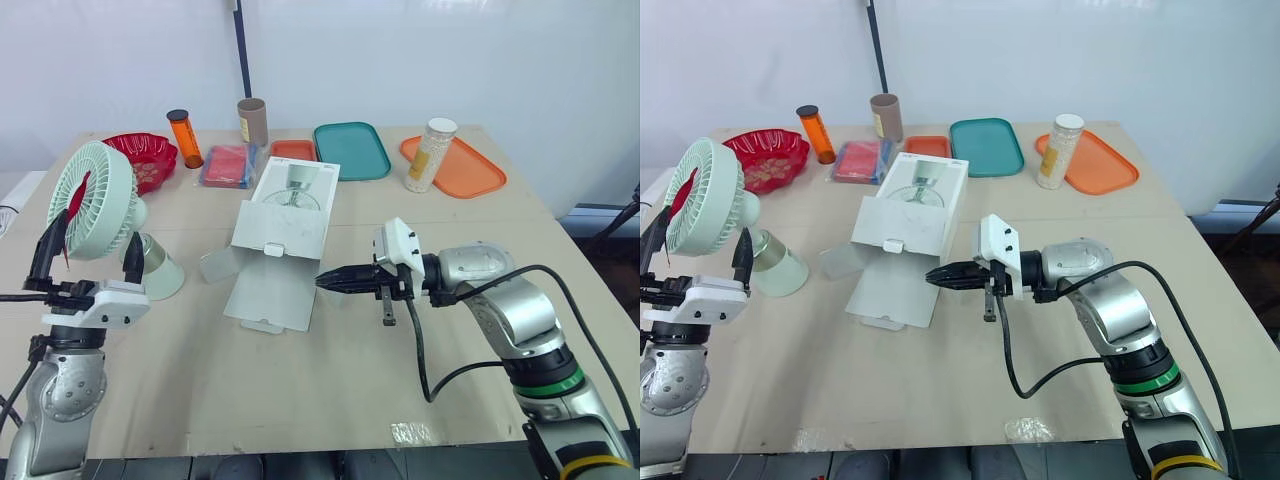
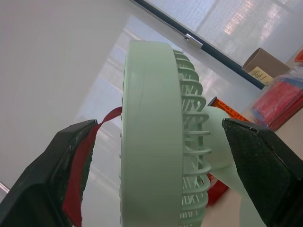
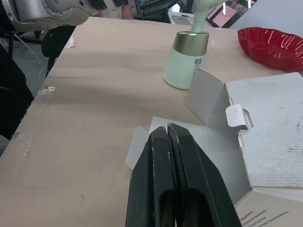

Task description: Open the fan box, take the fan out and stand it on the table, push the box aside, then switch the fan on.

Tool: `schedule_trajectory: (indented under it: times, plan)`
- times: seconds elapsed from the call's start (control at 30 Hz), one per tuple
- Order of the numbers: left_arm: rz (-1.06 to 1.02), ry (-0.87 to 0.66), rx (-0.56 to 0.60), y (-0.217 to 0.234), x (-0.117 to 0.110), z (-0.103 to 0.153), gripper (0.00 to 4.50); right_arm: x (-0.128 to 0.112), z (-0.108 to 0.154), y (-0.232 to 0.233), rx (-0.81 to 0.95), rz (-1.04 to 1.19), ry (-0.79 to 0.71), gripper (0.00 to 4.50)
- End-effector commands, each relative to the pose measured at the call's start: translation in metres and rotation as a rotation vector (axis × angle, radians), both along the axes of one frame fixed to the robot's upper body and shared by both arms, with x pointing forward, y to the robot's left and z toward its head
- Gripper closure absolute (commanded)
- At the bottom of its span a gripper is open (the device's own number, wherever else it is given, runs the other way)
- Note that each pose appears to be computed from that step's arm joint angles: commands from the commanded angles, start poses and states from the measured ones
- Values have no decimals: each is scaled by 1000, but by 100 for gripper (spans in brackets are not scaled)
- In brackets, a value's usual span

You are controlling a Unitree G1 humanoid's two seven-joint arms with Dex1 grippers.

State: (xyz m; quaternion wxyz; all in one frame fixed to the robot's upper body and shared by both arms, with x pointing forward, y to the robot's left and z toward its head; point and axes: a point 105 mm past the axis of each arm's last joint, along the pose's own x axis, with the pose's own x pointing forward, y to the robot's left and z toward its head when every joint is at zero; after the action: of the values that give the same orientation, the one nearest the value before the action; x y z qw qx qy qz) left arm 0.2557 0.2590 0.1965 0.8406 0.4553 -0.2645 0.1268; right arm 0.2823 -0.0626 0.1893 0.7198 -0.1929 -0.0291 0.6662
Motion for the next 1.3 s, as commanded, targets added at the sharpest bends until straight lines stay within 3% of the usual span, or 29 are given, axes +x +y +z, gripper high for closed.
schedule_trajectory:
  times: [0.03,0.5,0.53,0.57,0.67,0.9,1.3]
  plan:
    - [-13,-29,-4,-2,-4,9,1,-2,9,4,9,25,-41,450]
    - [-54,-2,-112,-5,3,8,1,-2,8,4,10,16,-43,450]
    - [-55,1,-109,-5,3,7,56,-2,8,4,11,16,-43,450]
    - [-56,3,-107,-6,4,7,69,-1,9,4,12,16,-43,450]
    - [-53,10,-108,-5,6,5,179,-1,9,4,13,15,-44,450]
    - [-56,16,-116,-5,10,3,179,-2,8,5,15,17,-43,450]
    - [-121,82,-272,-10,19,-14,179,-3,11,5,19,15,-53,450]
